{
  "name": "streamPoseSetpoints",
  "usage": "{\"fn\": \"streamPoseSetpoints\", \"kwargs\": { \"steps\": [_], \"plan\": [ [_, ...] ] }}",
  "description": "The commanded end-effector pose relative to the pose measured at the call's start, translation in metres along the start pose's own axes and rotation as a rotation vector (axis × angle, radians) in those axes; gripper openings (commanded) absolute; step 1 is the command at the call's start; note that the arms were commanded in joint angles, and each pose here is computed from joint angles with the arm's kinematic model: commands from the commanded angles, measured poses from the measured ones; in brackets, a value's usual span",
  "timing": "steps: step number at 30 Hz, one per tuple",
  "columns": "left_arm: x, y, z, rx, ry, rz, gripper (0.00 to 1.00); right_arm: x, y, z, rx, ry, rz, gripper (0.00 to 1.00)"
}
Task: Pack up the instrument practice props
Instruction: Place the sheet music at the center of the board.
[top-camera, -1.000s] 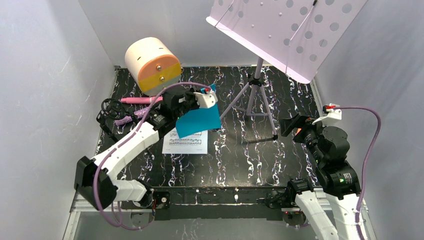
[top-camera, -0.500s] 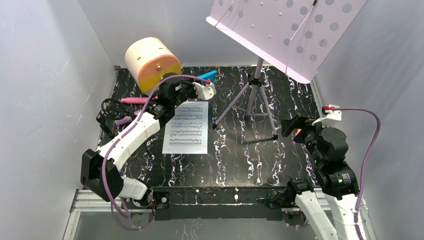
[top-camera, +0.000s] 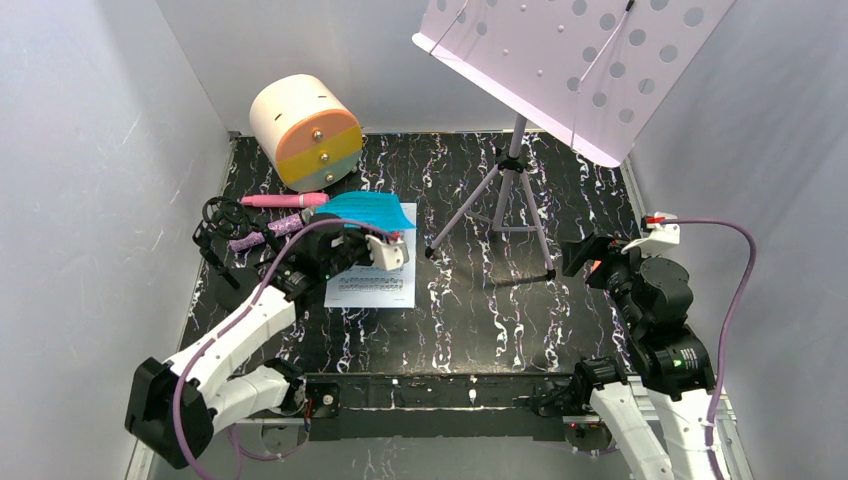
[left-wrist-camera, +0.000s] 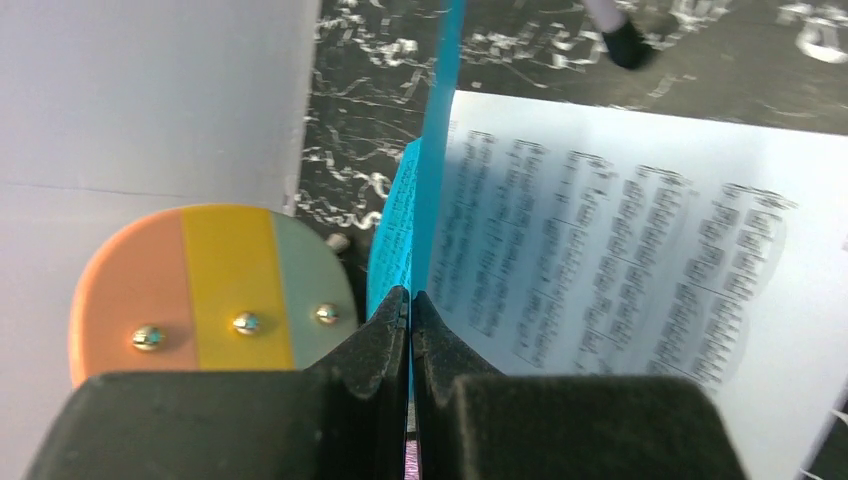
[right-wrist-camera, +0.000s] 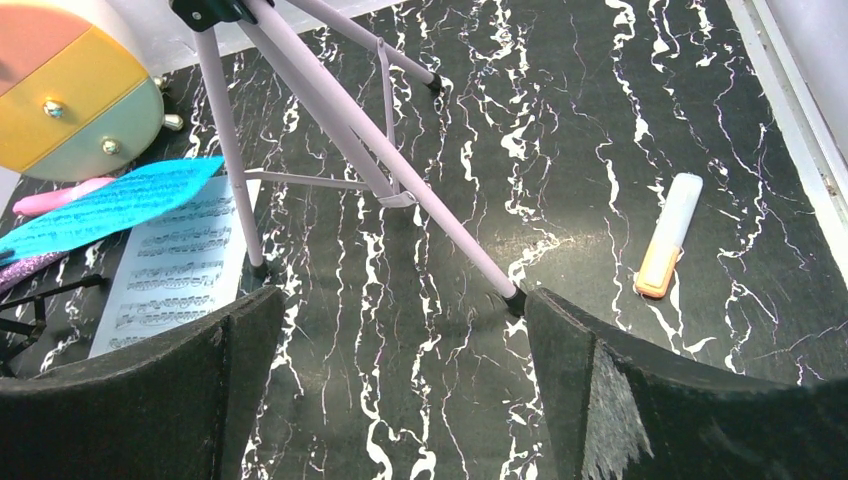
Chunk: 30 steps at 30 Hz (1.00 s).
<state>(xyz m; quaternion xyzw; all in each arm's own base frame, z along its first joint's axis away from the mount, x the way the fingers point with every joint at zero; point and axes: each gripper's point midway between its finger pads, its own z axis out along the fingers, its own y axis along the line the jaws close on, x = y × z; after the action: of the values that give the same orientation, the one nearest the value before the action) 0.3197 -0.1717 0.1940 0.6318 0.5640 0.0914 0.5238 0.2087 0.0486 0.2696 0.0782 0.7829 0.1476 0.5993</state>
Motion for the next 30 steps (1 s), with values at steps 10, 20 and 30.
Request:
{"fn": "streamPoseSetpoints", "kwargs": {
  "steps": [10, 20, 30],
  "plan": [
    [0.013, -0.114, -0.014, 0.241, -0.015, 0.019, 0.0, 0.002, 0.003, 0.008, -0.029, -0.031, -0.009, 0.99],
    [0.023, -0.132, -0.006, 0.262, 0.016, 0.09, 0.0, 0.014, 0.004, 0.012, -0.044, -0.002, 0.002, 0.99],
    [0.012, -0.12, 0.027, 0.213, -0.033, 0.182, 0.0, 0.022, 0.001, 0.012, -0.037, 0.012, 0.007, 0.99]
  ]
}}
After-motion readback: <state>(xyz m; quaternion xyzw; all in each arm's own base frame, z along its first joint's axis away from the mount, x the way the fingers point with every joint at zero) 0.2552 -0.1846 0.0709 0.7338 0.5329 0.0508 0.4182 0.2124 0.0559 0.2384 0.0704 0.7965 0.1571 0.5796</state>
